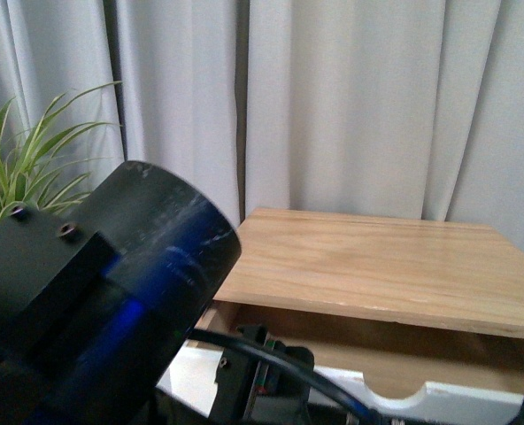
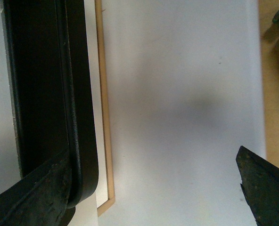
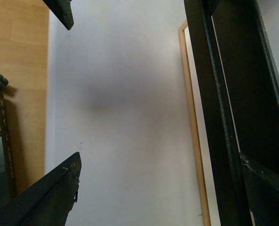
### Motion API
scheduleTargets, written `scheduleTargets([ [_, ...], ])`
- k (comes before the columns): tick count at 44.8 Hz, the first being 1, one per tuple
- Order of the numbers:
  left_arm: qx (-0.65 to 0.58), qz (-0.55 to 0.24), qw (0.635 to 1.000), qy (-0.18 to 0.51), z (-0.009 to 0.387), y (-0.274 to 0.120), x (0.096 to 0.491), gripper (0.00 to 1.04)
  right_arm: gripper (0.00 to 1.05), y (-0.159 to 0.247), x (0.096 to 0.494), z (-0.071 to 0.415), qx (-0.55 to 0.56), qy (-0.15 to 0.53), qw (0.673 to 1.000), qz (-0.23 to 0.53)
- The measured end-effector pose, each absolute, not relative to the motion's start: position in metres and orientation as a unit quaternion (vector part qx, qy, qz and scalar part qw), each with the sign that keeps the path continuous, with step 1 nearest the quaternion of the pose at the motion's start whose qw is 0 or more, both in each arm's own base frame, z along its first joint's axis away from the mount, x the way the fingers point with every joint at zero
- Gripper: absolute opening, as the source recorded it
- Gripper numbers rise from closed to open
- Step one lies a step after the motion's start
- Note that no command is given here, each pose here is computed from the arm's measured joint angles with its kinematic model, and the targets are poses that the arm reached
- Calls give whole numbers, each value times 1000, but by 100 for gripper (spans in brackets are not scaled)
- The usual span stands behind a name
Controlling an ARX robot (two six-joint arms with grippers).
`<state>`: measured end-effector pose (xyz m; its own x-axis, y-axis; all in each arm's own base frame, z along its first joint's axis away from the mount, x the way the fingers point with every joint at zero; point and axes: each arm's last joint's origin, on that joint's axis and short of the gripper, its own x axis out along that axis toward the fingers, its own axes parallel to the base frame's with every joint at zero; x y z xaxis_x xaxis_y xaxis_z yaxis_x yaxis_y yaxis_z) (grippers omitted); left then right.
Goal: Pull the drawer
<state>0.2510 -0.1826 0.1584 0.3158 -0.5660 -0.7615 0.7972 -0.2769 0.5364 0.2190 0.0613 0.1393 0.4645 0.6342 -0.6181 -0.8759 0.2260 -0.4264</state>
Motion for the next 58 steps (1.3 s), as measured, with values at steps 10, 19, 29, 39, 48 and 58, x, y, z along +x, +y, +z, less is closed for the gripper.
scheduleTargets([
  [10,548,-574,604,79,159,-167,232,99,96,63,205,137,-376,154,770,491],
  [19,518,-522,678,3,164,-159,229,99,96,50,203,161,-354,114,809,455],
  [29,466,-445,761,-74,191,-141,213,99,96,28,184,186,-331,77,855,392],
  [39,410,-336,847,-55,202,-106,190,99,96,8,175,200,-278,58,910,303],
  [48,339,-254,906,-27,209,-74,157,99,96,-5,159,205,-216,53,948,228],
  [58,163,-123,979,24,214,-26,118,99,96,-17,127,206,-138,36,978,153],
])
